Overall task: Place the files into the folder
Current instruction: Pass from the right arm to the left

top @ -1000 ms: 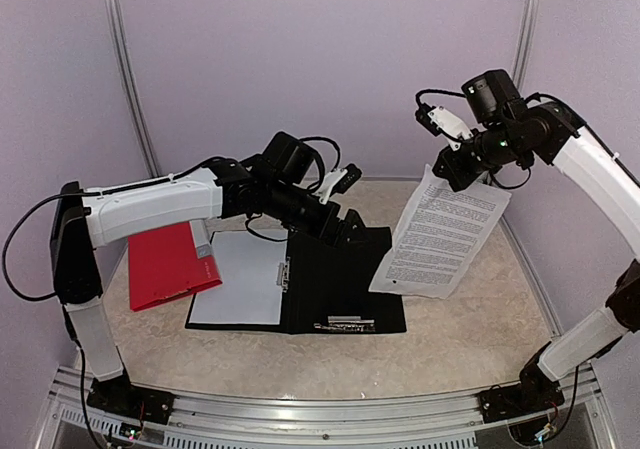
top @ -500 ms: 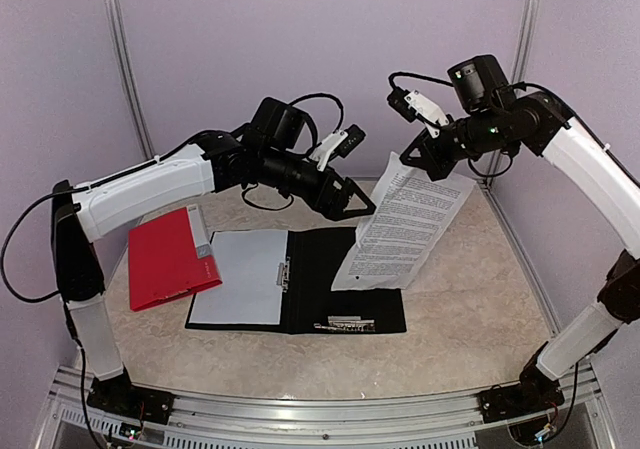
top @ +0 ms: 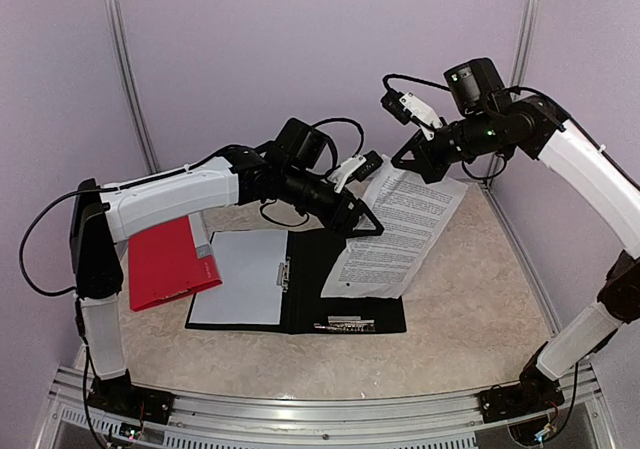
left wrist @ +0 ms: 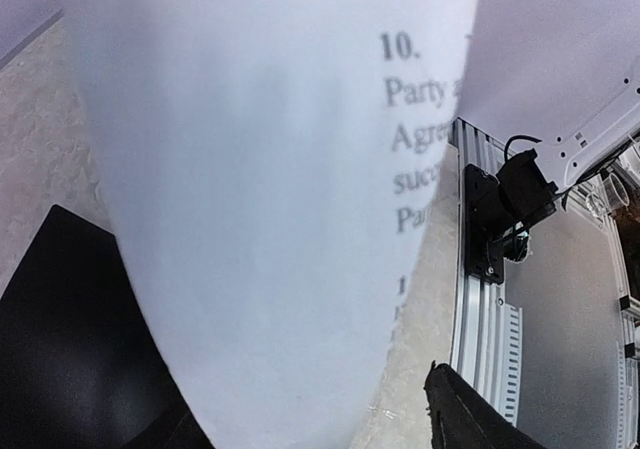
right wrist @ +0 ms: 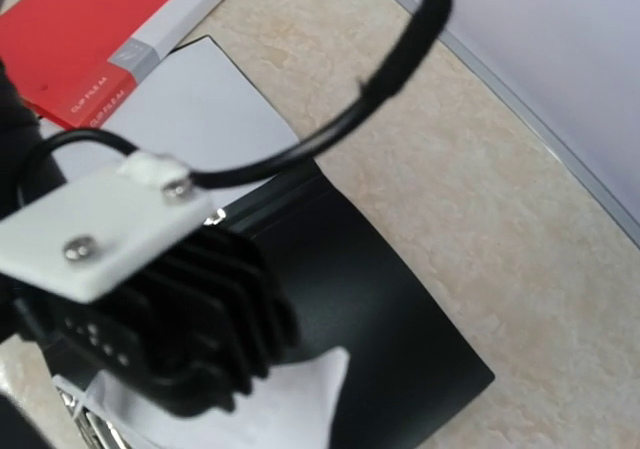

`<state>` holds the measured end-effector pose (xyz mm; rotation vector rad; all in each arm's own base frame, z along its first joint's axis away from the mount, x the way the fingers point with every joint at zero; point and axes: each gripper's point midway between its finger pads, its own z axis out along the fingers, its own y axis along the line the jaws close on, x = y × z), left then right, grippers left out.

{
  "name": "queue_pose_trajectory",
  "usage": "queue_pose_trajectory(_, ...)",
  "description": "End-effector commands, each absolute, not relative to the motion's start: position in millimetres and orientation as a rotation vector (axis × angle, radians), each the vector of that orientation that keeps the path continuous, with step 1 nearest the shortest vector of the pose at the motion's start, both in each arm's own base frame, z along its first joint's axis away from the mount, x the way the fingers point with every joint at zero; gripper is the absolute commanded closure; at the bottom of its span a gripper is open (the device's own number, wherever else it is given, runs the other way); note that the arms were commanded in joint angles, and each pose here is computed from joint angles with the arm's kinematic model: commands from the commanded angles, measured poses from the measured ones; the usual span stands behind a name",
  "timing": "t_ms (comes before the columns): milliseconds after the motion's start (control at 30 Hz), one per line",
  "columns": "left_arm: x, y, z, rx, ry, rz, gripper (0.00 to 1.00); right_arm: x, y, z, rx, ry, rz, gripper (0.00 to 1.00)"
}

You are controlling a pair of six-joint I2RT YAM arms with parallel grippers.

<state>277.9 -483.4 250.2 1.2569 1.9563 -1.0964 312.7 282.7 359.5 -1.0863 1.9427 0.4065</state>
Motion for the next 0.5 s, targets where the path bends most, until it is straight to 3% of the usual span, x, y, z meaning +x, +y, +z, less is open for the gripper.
queue_pose_trajectory(0, 282, -485, 257, 1.249, 1.923, -1.13, 0.45, 310, 286, 354, -1.099, 1.951, 0.409, 1.0)
queue_pose_trajectory(67, 285, -481, 260, 1.23, 1.923, -1.133, 0.59, 311, 286, 353, -1.102, 1.954, 0.404, 1.0)
queue_pose_trajectory(333, 288, -474, 264, 1.176, 1.955, -1.149, 0.99, 314, 286, 343, -1.107, 1.989, 0.39, 1.0)
queue_pose_trajectory(467, 286, -470, 259, 1.108, 2.016, -1.177, 1.0, 316, 285, 345, -1.083, 1.997, 0.387, 1.0)
